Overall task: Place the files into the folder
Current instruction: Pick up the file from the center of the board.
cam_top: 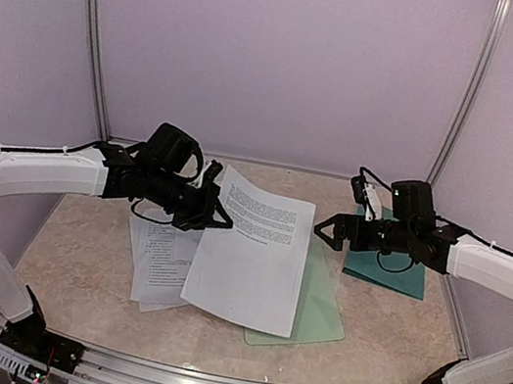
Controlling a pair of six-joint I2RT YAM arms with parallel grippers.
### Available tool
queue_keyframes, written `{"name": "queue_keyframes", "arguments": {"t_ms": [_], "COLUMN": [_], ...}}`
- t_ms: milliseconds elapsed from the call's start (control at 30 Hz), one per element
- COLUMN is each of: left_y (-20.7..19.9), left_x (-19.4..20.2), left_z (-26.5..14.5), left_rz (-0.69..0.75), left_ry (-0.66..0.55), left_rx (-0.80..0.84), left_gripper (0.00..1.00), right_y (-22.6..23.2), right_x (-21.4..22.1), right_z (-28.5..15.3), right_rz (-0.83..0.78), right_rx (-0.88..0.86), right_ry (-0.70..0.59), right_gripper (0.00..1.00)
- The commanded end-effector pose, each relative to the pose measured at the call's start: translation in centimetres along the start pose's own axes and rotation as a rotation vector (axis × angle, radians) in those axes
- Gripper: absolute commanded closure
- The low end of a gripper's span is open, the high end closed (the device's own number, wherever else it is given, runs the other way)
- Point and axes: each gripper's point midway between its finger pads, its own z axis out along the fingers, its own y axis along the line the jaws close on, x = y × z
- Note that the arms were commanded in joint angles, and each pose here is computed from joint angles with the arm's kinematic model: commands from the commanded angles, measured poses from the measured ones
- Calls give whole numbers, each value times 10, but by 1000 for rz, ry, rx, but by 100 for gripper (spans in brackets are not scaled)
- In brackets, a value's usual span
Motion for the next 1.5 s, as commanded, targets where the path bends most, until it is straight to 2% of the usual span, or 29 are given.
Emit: {"name": "queue_keyframes", "arguments": {"t_ms": [0, 167, 267, 333, 467, 633, 733, 967, 1467], "left_y": [47, 106, 123, 127, 133, 134, 134, 133, 132], "left_x": [7, 32, 44, 46, 51, 52, 54, 60, 66], "left_z": [25, 53, 63, 66, 64, 61, 62, 62, 63], "left_rz": [-135, -248, -287, -298, -309, -288, -278, -267, -248], "left_ry": [-36, -2, 19, 15, 5, -15, -16, -11, 7], "left_rx": [-74, -152, -168, -165, -176, -199, -209, -215, -222], "left_gripper": [100, 100, 100, 96, 88, 86, 81, 77, 70], "right_y": [-10, -11, -12, -7, -5, 6, 15, 30, 47], "right_x": [23, 55, 75, 88, 108, 124, 133, 151, 171], "right_z": [17, 42, 56, 64, 73, 80, 85, 93, 105], "right_rz": [79, 89, 97, 95, 106, 134, 149, 197, 241], "right_rx": [18, 56, 71, 70, 84, 63, 45, 10, -19], "right_ry": [36, 107, 152, 184, 232, 246, 261, 276, 300], "right_gripper": [1, 1, 1, 1, 2, 4, 6, 11, 15]}}
